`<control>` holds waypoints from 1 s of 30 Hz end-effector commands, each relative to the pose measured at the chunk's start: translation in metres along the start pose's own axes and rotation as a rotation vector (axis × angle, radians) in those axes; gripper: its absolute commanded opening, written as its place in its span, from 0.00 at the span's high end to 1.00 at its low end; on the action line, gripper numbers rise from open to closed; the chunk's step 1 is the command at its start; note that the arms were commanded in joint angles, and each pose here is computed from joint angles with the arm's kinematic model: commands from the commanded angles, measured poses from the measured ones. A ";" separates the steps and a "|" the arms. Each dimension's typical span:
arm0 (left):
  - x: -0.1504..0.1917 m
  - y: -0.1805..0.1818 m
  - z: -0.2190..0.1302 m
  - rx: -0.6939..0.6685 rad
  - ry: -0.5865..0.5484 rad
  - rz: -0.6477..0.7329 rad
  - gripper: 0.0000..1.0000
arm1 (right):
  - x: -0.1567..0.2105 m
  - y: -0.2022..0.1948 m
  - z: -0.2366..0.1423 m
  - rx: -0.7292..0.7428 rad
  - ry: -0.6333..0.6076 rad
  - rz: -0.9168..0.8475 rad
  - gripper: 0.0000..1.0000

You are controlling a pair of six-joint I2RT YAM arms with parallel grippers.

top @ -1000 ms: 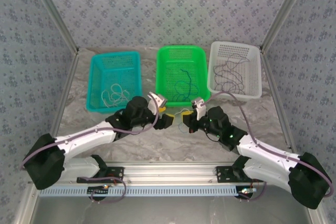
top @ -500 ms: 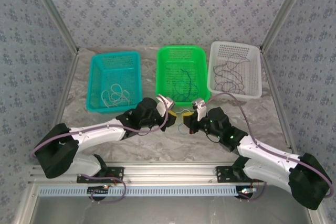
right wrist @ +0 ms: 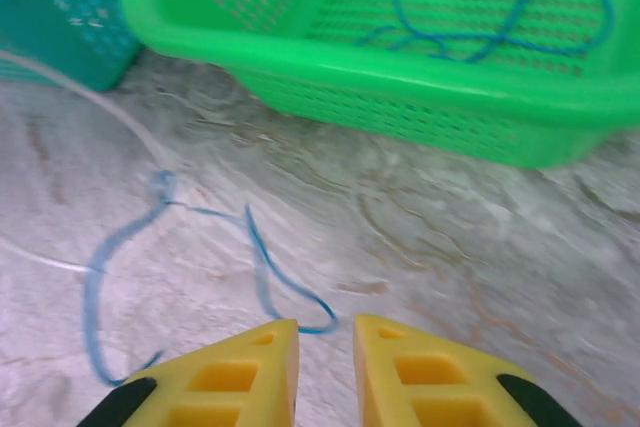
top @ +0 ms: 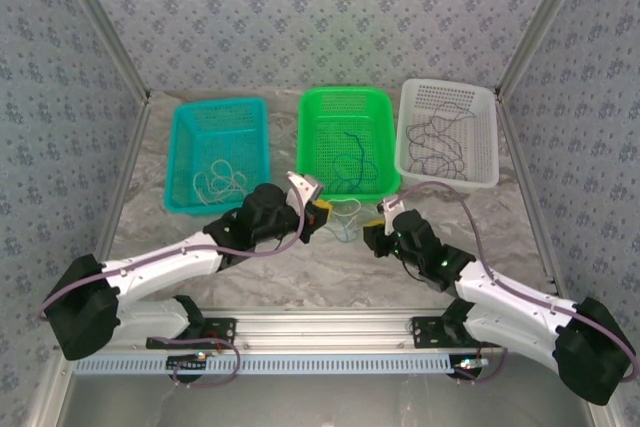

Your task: Untangle the cables

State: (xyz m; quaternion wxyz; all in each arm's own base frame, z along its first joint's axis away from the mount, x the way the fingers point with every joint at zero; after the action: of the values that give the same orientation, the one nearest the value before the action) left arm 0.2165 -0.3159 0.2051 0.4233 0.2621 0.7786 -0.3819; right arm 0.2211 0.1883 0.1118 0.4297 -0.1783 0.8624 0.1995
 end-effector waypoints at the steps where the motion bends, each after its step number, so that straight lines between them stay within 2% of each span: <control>1: -0.008 -0.005 -0.007 0.006 -0.031 0.012 0.99 | 0.005 -0.024 -0.003 0.146 0.033 0.044 0.73; 3: -0.011 -0.006 -0.009 0.012 -0.040 0.011 1.00 | 0.008 -0.024 -0.001 0.143 0.042 0.047 0.66; 15: -0.018 -0.007 -0.016 0.006 -0.078 -0.010 1.00 | 0.014 -0.015 0.002 0.070 0.019 0.057 0.42; 18: -0.020 -0.006 -0.017 -0.001 -0.090 -0.021 1.00 | 0.013 -0.006 0.000 0.010 -0.007 0.063 0.36; 25: -0.024 0.010 -0.017 -0.097 -0.106 -0.063 0.99 | 0.012 0.016 -0.008 -0.134 -0.023 0.033 0.34; 30: -0.025 0.012 -0.010 -0.105 -0.098 -0.097 1.00 | 0.008 0.034 -0.012 -0.248 -0.038 0.022 0.34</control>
State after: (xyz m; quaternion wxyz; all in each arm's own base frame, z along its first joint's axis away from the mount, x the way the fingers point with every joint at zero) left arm 0.2273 -0.2997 0.2158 0.4497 0.2018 0.7883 -0.3682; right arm 0.2004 0.1998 0.1131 0.4211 -0.1909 0.8424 0.2769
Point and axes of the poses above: each hand's point on the last joint's axis, 136 mm out from that joint toward the fingers, its own z axis out along the fingers, its own y axis along the line the jaws close on, x = y × z, the point moved 1 cm from there along -z, back along the fingers, and after that the axes turned 5 degrees about -z, right-handed, at the moved point
